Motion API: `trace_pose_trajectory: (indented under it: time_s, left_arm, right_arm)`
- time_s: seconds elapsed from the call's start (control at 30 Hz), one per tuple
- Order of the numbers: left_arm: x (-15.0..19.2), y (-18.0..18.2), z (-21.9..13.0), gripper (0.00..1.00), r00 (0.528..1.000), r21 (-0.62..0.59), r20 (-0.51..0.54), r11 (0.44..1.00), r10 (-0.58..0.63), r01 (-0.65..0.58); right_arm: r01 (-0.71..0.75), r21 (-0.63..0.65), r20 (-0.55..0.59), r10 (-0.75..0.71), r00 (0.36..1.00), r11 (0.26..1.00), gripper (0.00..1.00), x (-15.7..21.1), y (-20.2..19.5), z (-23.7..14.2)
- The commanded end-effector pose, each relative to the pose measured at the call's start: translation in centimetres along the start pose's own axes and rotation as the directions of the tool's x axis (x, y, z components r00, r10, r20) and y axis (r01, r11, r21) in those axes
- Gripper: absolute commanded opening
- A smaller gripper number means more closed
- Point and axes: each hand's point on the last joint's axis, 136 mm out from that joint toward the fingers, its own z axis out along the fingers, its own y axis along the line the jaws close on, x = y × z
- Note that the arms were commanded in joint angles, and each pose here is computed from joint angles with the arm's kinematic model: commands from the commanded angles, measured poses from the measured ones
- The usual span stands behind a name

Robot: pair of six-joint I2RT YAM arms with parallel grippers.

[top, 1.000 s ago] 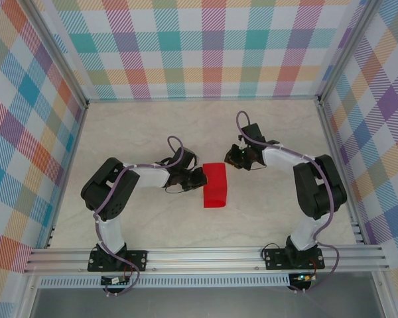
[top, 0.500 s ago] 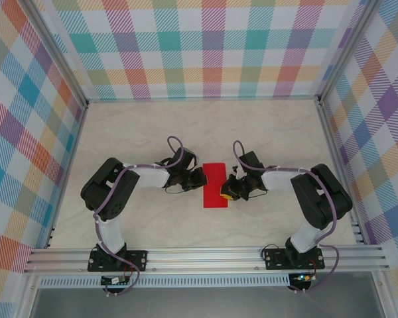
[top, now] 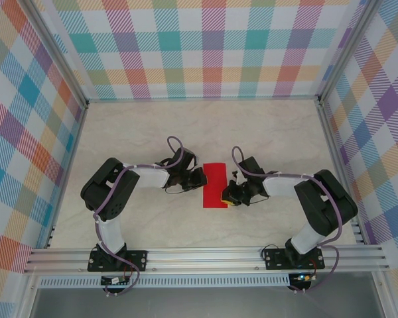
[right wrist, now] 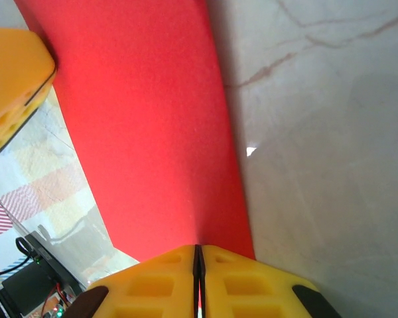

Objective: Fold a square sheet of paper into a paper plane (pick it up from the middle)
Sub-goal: Fold the square sheet of paper in half at the center of the table.

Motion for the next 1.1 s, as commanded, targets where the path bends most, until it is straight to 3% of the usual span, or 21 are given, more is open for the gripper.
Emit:
trace_pose_trajectory:
  time_s: [0.0, 0.13, 0.37, 0.53, 0.7, 1.07]
  left_arm:
    - [6.7, 11.5, 0.8, 0.05, 0.982, -0.400, -0.135, 0.914, -0.135, 0.071]
    - [6.8, 11.6, 0.8, 0.05, 0.981, -0.400, -0.138, 0.914, -0.134, 0.068]
    - [6.7, 11.3, 0.7, 0.05, 0.982, -0.395, -0.139, 0.916, -0.130, 0.065]
    - [6.5, 11.0, 0.9, 0.05, 0.982, -0.391, -0.143, 0.918, -0.127, 0.062]
    - [6.5, 10.9, 0.8, 0.05, 0.982, -0.392, -0.142, 0.918, -0.128, 0.063]
    - [6.5, 11.7, 0.4, 0.05, 0.983, -0.430, -0.130, 0.901, -0.132, 0.064]
  right_arm:
    - [-0.034, 0.131, -0.081, 0.045, 0.996, 0.991, 0.11, 3.6, -4.2, 0.0]
    - [-0.004, 0.151, -0.059, 0.013, 0.998, 0.989, 0.11, 3.7, -4.2, -1.0]
    - [0.145, 0.011, 0.068, -0.146, 0.987, 0.989, 0.12, -0.5, 2.7, -2.9]
    - [0.164, -0.051, 0.076, -0.160, 0.984, 0.985, 0.12, -3.2, 5.1, -1.3]
    - [0.155, -0.066, 0.027, -0.154, 0.988, 0.986, 0.11, -3.2, 4.8, 0.9]
    - [0.117, 0.033, -0.074, -0.115, 0.991, 0.993, 0.11, 1.8, -1.4, 1.3]
